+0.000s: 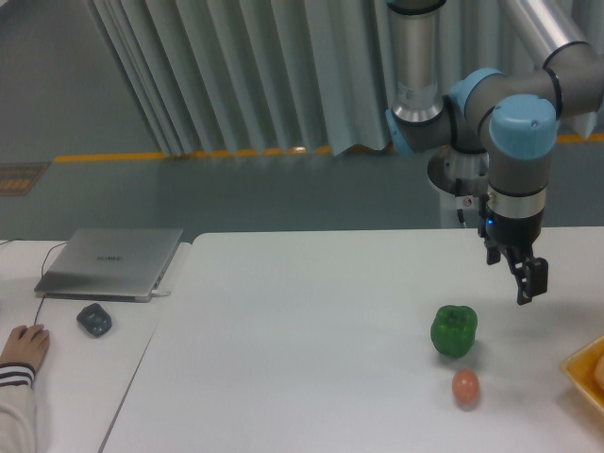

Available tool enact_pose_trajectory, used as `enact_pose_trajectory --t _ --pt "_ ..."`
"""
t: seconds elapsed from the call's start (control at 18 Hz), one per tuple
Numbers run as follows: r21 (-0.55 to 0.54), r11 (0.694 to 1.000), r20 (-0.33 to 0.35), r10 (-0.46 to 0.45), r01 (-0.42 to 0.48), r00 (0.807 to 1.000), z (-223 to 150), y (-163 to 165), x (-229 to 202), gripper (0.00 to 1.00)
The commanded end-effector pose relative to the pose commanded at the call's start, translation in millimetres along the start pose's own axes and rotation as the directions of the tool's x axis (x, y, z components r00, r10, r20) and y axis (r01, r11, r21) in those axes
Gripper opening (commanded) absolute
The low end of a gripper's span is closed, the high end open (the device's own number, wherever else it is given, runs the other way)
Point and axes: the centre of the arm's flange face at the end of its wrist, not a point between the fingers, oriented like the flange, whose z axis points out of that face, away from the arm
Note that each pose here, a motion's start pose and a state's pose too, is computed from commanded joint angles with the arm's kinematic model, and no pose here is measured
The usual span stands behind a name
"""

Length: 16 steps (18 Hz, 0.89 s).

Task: Place the red pepper on the table
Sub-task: 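Raise the open gripper and move it toward the yellow basket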

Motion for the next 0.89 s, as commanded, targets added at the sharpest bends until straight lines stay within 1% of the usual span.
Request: enact_pose_trajectory --t 0.33,0.44,0.67,0.78,0.89 --pt "0.004 1.0 -0.002 -0.009 0.009 1.0 1 0 1 1.0" --pt "-0.001 1.0 -0.008 0.003 -0.003 1.0 7 -7 7 1.0" --pt "-0.002 1.0 -0.012 0.0 0.0 1.0 10 -6 7 1.0" --pt "0.001 1.0 -0.025 -0.025 0.025 0.999 16 -5 11 1.0" --pt "0.008 0.998 -0.012 -0.067 0.068 0.998 19 -7 11 1.0"
